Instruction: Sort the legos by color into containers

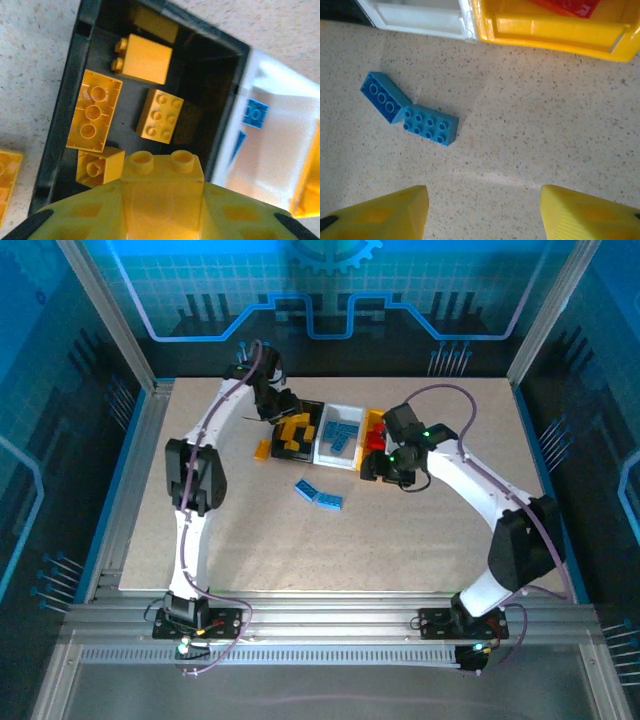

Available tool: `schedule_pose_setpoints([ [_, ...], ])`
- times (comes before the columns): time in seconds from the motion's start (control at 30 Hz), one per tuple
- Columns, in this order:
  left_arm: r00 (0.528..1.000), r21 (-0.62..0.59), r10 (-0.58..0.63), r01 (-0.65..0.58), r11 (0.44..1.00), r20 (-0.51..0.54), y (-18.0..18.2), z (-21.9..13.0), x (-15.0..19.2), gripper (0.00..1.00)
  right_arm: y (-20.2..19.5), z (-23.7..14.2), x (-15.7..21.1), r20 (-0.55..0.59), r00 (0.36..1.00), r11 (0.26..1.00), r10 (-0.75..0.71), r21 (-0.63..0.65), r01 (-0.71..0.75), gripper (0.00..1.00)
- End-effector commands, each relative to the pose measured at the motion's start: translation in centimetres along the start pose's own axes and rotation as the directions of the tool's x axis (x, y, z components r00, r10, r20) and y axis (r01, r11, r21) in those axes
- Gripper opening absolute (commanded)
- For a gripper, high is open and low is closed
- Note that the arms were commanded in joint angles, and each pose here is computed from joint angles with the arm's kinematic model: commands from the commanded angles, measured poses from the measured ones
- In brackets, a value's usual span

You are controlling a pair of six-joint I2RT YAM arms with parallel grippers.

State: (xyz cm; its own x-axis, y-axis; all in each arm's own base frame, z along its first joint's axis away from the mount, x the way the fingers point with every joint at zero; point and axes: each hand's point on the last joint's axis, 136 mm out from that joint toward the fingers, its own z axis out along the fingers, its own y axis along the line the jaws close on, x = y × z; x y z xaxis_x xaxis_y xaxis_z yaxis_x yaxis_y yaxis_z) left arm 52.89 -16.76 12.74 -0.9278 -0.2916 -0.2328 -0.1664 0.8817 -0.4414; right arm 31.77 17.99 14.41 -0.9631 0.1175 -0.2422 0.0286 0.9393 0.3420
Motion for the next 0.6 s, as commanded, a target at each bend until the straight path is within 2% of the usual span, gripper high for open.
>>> schedule_pose_setpoints([
  [0.0, 0.997, -0.019, -0.043, 0.041, 0.999, -0.068, 0.0, 1.2, 1.3, 0.36, -0.8, -0.9, 1.2, -0.011, 1.0, 1.0, -0.014, 0.01, 0.014, 0.62],
  [0.2, 0.996, -0.022, -0.052, 0.051, 0.998, -0.075, -0.1, 1.9, 1.4, 0.47, -0.4, 0.0, 2.4, -0.059, 0.997, 0.999, -0.054, -0.008, 0.054, 0.63],
  [0.37, 0.998, -0.02, -0.04, 0.039, 0.999, -0.057, -0.5, 0.5, 1.3, 0.56, 1.4, 1.7, 3.1, -0.121, 0.984, 0.991, -0.133, -0.036, 0.13, 0.65],
  [0.47, 0.999, -0.012, -0.026, 0.025, 1.0, -0.038, -0.9, -1.2, 1.4, 0.59, 3.2, 3.2, 3.2, -0.156, 0.957, 0.969, -0.245, -0.063, 0.238, 0.67],
  [0.57, 1.0, -0.009, -0.011, 0.011, 1.0, -0.018, -1.1, -3.2, 1.9, 0.61, 5.8, 4.6, 3.7, -0.16, 0.866, 0.88, -0.474, -0.119, 0.459, 0.69],
])
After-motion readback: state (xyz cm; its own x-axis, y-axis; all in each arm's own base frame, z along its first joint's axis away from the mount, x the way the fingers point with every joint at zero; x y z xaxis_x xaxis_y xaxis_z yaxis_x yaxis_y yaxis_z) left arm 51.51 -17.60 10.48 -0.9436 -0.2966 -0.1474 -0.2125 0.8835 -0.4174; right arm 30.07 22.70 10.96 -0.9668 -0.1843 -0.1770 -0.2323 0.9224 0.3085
